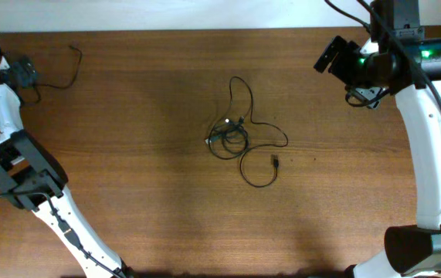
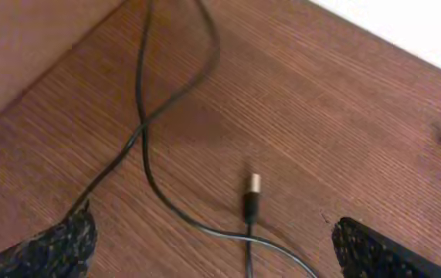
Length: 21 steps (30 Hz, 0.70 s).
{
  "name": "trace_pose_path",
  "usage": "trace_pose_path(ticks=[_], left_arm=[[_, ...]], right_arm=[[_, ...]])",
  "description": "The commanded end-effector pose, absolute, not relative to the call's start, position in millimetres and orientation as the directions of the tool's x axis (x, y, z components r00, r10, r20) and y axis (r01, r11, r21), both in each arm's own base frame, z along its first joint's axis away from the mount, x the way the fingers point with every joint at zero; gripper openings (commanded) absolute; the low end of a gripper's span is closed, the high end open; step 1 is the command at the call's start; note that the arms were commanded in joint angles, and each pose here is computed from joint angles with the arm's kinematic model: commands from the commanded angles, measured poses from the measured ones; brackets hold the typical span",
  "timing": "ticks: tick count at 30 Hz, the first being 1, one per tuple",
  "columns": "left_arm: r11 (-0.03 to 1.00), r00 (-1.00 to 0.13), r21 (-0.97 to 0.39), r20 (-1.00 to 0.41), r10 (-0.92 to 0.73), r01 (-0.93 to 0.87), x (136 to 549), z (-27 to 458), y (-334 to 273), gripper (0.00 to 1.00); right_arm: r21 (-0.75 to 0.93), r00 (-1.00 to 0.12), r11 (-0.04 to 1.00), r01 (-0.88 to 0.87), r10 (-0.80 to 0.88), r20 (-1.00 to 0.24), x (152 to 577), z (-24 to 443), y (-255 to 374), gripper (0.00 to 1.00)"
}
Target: Untangle cables
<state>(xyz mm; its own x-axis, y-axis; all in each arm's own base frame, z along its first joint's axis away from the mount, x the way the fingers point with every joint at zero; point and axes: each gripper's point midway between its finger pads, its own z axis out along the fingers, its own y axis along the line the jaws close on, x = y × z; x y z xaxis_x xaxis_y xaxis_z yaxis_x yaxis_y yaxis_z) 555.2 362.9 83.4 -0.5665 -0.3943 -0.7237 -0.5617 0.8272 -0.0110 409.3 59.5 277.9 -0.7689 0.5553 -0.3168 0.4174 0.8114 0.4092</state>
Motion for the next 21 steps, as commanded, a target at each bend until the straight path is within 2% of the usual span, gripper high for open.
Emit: trace_pose_path(ticks=[1,4,7,9,11,14,18,21], left_arm=[[0.859,-0.573,-0.054,-0.724,-0.385,-0.508,559.1,94.6,352.3,0.99],[0.880,-0.571,-0.099,-0.726,-0.383,-0.465,562.6,105.1,341.1,0.99],[0.835,-0.550,-0.014,-0.746,-0.374,-0.549,544.0,140.4,358.5,0.99],[0.770,-0.611,0.093,-0.671,-0.420,-0.631,512.5,119.1,372.5,0.99],[0.729,-0.685,0.185,-0.548,-0.480,-0.659,480.2,77.1,377.8,0.99],[0.701,-0.721,0.249,-0.445,-0.530,-0.669,453.0,42.8,382.0,0.99],[0.588,-0.582,0.148,-0.455,-0.674,-0.795,436.5,31.8,397.5,0.99],[0.634,-0.555,-0.023,-0.458,-0.694,-0.773,454.4,22.5,393.9,0.99]], right_arm=[[0.404,-0.782,0.820,0.406,0.540,-0.310,410.1,274.7,63.3,0.98],[0.395,-0.790,0.824,0.406,0.534,-0.302,406.9,272.9,63.0,0.98],[0.391,-0.792,0.825,0.409,0.533,-0.297,405.5,272.1,62.8,0.98],[0.391,-0.792,0.825,0.408,0.533,-0.296,405.3,272.0,62.8,0.98],[0.384,-0.801,0.837,0.390,0.514,-0.306,405.6,271.7,62.7,0.98],[0.382,-0.803,0.838,0.389,0.512,-0.305,405.1,271.4,62.7,0.99],[0.376,-0.808,0.841,0.390,0.508,-0.299,402.9,270.3,62.5,0.98],[0.377,-0.807,0.841,0.389,0.508,-0.300,403.2,270.4,62.5,0.99]])
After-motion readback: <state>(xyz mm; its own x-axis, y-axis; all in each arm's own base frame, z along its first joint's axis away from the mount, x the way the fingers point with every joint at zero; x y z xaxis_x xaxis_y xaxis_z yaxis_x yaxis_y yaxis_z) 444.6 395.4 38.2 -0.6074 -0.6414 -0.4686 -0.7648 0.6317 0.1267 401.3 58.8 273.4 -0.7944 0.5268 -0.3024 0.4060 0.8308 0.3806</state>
